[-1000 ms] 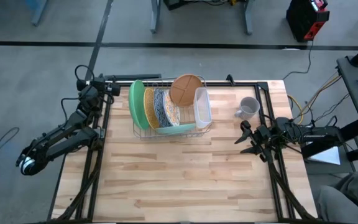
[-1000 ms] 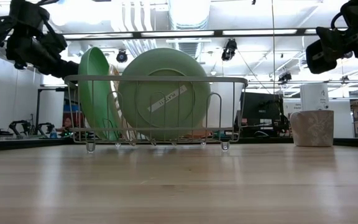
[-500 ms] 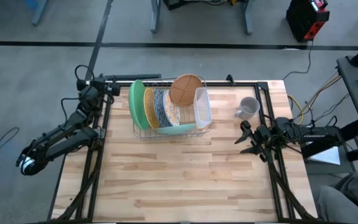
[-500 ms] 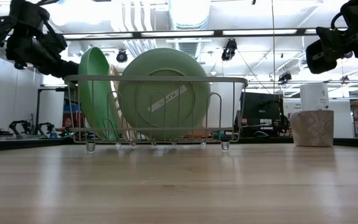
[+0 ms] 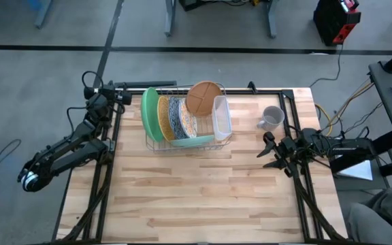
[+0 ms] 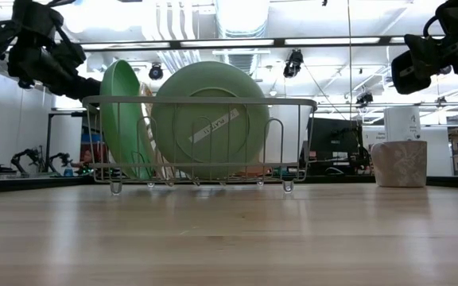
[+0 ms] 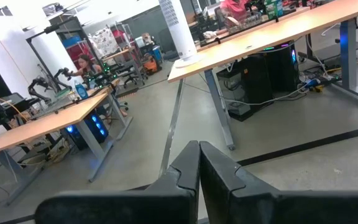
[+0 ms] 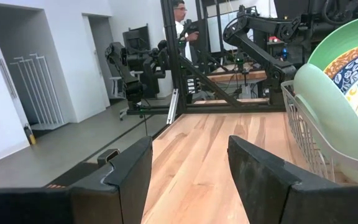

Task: Sort dishes
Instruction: Return to Home Position

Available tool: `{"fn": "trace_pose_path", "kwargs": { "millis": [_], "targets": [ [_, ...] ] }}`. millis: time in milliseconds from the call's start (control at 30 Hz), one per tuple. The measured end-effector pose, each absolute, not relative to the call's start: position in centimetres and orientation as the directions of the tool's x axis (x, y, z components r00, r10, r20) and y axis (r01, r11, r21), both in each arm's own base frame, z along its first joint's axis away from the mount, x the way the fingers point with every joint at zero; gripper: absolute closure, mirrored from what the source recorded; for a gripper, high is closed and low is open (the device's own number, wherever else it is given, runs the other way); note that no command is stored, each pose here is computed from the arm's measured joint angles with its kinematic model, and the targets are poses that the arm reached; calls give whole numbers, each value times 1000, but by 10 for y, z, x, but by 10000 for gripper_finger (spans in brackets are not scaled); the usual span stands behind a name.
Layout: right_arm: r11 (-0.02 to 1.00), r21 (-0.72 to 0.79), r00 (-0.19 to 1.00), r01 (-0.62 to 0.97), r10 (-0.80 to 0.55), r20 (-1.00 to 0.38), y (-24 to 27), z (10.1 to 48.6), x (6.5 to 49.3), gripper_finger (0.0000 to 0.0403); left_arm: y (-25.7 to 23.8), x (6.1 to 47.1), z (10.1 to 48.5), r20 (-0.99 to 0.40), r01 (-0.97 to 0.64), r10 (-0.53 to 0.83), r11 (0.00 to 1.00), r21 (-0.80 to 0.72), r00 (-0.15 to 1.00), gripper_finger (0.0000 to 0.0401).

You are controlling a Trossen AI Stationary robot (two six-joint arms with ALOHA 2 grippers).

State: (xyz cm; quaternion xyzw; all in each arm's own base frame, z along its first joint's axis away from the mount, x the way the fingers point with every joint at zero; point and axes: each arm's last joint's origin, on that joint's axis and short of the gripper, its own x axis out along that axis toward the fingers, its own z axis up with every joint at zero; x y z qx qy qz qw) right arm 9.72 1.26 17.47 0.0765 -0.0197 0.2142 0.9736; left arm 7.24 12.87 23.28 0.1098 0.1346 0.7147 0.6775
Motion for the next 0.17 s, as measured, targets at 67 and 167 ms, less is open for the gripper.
{"fn": "trace_pose_path", "kwargs": {
  "millis": [67,167],
  "targets": [
    [896,140,907,-421,415,71,13,175,97,204,129,72,233,-25,-939,998,-46,341,-58,401],
    [896,141,907,-420,414,71,13,175,97,204,129,72,233,-26,-939,998,-45,341,-58,401]
  ]
}}
